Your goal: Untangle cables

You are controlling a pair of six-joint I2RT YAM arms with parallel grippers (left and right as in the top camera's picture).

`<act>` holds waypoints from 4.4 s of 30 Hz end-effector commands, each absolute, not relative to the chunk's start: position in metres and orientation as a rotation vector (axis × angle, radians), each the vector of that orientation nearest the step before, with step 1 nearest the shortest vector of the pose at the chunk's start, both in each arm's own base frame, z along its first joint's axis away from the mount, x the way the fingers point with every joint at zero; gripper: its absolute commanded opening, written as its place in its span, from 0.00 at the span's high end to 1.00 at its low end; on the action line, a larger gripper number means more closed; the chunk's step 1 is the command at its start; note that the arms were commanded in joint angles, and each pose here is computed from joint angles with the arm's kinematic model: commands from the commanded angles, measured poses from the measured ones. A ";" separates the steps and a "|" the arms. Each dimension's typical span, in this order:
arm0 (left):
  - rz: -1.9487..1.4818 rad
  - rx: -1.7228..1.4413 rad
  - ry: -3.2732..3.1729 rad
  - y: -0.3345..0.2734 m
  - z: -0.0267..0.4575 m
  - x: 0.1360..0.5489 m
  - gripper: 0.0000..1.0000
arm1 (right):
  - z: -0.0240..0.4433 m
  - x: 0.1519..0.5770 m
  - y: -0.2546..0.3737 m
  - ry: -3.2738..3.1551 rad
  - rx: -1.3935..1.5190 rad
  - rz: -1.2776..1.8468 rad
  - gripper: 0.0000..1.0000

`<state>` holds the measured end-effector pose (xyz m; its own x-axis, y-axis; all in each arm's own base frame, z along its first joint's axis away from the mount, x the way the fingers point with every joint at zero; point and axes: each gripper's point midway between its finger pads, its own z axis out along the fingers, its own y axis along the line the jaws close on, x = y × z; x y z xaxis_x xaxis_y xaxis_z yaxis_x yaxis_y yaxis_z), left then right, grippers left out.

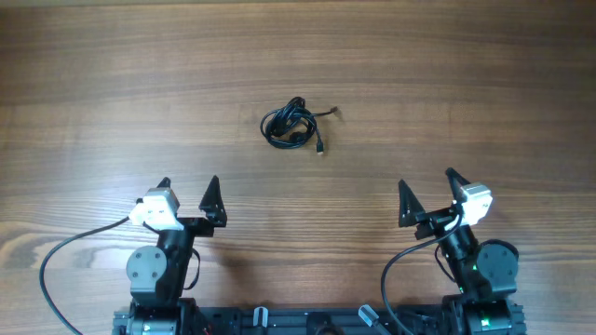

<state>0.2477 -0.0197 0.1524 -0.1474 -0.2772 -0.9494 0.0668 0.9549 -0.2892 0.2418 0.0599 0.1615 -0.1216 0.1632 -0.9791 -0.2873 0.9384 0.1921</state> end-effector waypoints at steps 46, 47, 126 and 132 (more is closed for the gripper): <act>-0.588 0.197 2.550 -0.164 0.161 0.425 0.00 | 0.260 0.328 0.124 2.261 -0.226 0.774 0.00; -0.558 0.222 2.552 -0.167 0.156 0.427 0.00 | 0.259 0.328 0.124 2.265 -0.224 0.775 0.00; -1.076 -2.058 2.383 -0.156 0.166 0.381 0.96 | 0.190 0.359 0.121 2.481 0.261 0.533 0.28; -0.549 -2.426 2.216 -0.154 0.129 0.336 0.96 | 0.185 0.350 0.105 2.516 0.314 0.485 0.25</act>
<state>0.3441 -0.1535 0.1382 -0.0998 -0.8687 0.4851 -0.9885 0.0309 -0.1481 0.3482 0.1127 0.1805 -0.8354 0.2972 -0.4624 0.0844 0.9006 0.4264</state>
